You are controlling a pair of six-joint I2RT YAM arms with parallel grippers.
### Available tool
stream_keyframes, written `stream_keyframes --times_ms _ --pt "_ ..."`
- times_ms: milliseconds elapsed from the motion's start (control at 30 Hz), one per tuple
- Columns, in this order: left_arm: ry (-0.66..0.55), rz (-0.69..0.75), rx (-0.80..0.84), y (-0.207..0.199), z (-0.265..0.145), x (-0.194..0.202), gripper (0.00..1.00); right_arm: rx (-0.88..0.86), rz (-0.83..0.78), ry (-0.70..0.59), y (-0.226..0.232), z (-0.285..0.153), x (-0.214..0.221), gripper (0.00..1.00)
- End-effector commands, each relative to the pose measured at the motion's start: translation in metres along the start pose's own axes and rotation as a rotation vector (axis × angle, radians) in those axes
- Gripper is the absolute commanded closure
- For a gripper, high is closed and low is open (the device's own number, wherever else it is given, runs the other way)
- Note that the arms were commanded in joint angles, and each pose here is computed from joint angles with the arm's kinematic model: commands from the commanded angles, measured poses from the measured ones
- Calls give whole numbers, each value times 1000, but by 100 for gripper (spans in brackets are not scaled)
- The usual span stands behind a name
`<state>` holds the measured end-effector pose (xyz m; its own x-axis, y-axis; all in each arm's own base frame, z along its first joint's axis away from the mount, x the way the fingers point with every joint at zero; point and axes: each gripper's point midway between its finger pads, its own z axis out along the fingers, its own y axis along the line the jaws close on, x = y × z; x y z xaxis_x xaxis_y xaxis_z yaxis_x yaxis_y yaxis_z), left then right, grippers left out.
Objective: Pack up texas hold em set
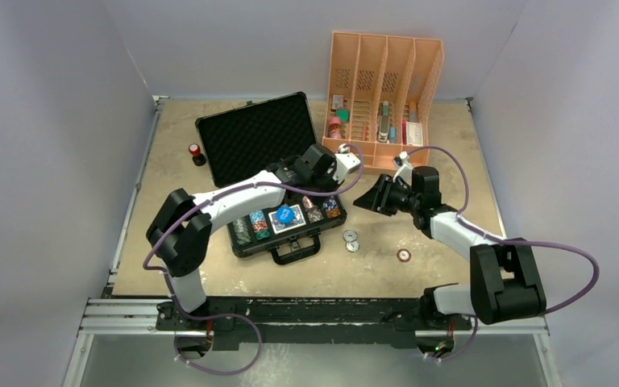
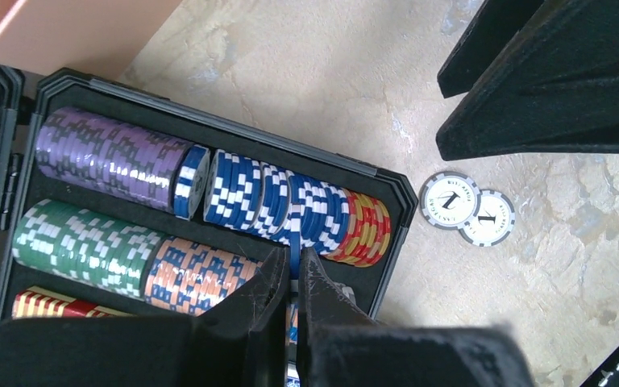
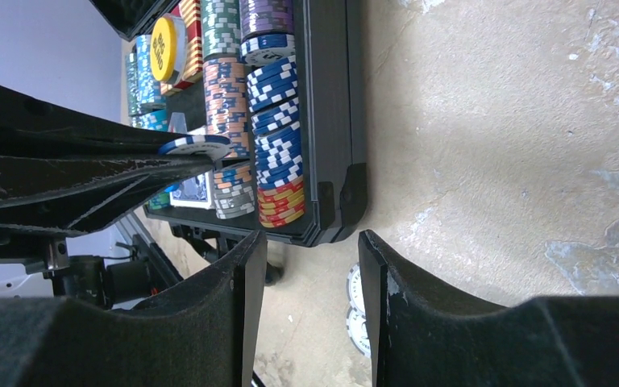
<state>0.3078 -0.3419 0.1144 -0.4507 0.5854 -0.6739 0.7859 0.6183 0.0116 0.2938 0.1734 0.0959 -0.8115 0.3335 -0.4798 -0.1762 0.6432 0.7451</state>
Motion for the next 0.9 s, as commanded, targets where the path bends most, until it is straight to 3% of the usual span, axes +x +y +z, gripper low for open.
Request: stream_keyframes --times_ms 0,200,600,867 --pt "8 14 35 -6 7 0 100 -24 -20 -13 4 1 -4 52" --pt "57 21 29 -4 17 11 100 -9 -12 -14 1 1 -4 52" --pt "140 31 -227 41 27 27 100 7 -1 -13 -3 4 -4 52" --pt "177 45 -277 51 30 35 100 -137 -93 13 25 7 -9 59"
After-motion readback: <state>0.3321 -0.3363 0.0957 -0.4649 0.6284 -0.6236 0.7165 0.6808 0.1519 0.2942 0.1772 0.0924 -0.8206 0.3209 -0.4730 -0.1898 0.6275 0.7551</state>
